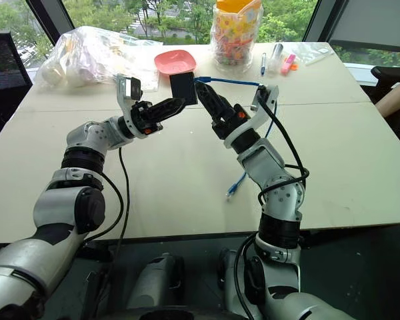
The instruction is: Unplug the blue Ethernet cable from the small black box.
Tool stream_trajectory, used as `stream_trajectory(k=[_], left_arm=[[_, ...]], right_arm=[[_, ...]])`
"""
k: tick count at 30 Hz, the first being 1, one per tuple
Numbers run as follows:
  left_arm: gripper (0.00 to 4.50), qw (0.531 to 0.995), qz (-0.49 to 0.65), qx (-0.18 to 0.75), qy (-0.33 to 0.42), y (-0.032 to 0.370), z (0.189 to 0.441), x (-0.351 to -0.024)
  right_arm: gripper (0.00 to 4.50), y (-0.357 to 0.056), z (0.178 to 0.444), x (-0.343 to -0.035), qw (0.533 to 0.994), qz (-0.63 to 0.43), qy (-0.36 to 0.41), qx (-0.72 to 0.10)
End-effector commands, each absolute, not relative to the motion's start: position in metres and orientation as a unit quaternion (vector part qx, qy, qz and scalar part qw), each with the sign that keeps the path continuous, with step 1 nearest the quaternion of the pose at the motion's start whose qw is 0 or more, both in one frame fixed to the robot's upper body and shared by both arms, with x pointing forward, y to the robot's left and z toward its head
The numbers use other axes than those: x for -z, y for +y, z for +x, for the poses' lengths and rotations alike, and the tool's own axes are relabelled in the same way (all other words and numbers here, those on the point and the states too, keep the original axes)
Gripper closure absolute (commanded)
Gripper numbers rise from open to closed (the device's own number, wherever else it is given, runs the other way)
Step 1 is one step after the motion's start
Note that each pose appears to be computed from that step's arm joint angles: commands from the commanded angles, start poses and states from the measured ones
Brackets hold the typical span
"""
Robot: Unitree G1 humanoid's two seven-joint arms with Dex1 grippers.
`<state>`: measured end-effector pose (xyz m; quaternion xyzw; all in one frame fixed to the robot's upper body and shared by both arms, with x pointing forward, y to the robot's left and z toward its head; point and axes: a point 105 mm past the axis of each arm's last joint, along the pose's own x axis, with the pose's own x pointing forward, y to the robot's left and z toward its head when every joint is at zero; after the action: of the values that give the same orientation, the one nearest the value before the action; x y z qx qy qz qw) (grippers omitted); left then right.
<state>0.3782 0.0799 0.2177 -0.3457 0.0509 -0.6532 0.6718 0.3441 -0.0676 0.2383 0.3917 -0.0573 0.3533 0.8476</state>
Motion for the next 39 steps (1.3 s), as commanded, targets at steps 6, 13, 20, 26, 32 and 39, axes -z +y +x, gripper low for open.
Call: stream_trajectory(k=[6, 13, 20, 26, 32, 39], left_arm=[[3.97, 0.658, -0.333, 0.674, 0.038, 0.076, 0.370, -0.228], [3.97, 0.653, -0.337, 0.677, 0.042, 0.074, 0.367, -0.226], [3.97, 0.654, -0.337, 0.676, 0.045, 0.074, 0.366, -0.225], [3.97, 0.691, -0.374, 0.619, -0.003, 0.102, 0.385, -0.237], [3.97, 0.706, -0.420, 0.567, -0.056, 0.128, 0.397, -0.253], [3.97, 0.774, -0.305, 0.554, -0.010, 0.101, 0.397, -0.220]], right_arm=[[1.65, -0.063, 0.342, -0.252, 0.844, 0.379, -0.083, -0.371], [4.36, -0.062, 0.343, -0.255, 0.839, 0.386, -0.093, -0.372], [4.36, -0.059, 0.342, -0.252, 0.835, 0.395, -0.088, -0.372], [4.36, -0.101, 0.362, -0.256, 0.844, 0.437, -0.131, -0.281], [4.36, -0.130, 0.369, -0.262, 0.847, 0.446, -0.166, -0.238], [4.36, -0.134, 0.387, -0.242, 0.896, 0.374, -0.106, -0.216]])
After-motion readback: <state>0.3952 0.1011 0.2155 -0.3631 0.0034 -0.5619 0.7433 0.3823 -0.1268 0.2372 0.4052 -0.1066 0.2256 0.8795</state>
